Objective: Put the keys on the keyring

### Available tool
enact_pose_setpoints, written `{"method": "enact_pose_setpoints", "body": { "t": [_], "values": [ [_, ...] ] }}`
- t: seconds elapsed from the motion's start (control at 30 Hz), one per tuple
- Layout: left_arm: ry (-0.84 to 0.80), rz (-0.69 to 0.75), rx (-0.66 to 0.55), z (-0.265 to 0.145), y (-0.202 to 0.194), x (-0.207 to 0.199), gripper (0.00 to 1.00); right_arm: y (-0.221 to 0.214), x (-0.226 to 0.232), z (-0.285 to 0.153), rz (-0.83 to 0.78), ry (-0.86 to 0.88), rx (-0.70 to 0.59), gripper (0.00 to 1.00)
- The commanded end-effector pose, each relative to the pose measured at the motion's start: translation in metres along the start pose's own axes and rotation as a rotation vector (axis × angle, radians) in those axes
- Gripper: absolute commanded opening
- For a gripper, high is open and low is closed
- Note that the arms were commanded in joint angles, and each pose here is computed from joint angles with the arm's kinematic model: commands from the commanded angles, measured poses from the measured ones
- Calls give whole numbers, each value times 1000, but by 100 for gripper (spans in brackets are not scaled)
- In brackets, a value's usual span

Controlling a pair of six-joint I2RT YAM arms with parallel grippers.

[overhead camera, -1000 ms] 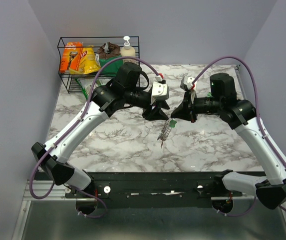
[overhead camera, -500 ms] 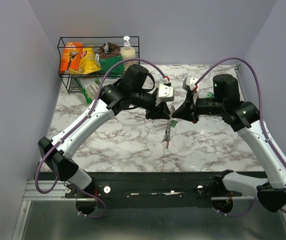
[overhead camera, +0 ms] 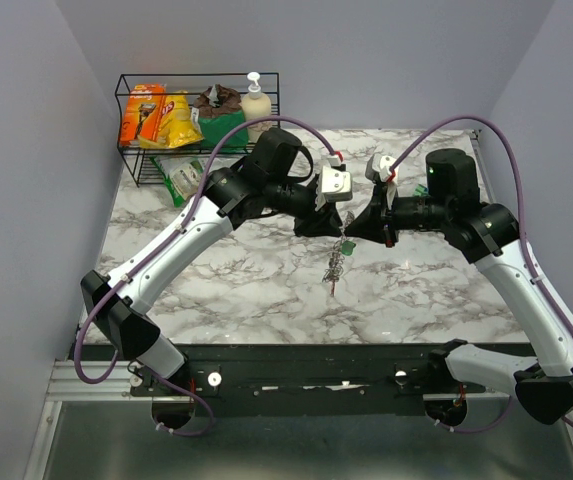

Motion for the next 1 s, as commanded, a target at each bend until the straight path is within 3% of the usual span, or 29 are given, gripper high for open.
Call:
{"method": "enact_pose_setpoints", "body": {
  "t": [0.0,0.17,0.27,0.37,0.6,0.97],
  "values": [
    [35,24,-19,-6,12,-1,34,6,1,-1,-33,0,-29,1],
    [36,37,-26,-6,12,-2,25,7,2,0,-34,7,-35,1],
    [34,37,-25,-6,11,-2,25,7,2,0,-32,9,-34,1],
    [43,47,-31,-7,13,-2,34,6,2,0,-30,10,-32,1],
    [60,56,-37,-10,15,-2,39,4,1,2,-26,11,-26,1],
    [71,89,-48,-13,16,-3,41,3,0,3,-24,14,-24,1]
  ]
}}
Point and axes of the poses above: each gripper's point midway between its finger pads, its own z axis out along the fingers, its own x axis along the line the jaws close on, y = z × x, the point moved 6 cm from there along -z, back along the fingers, and after that the axes turned 6 degrees about -z, right-handed, at the moved point
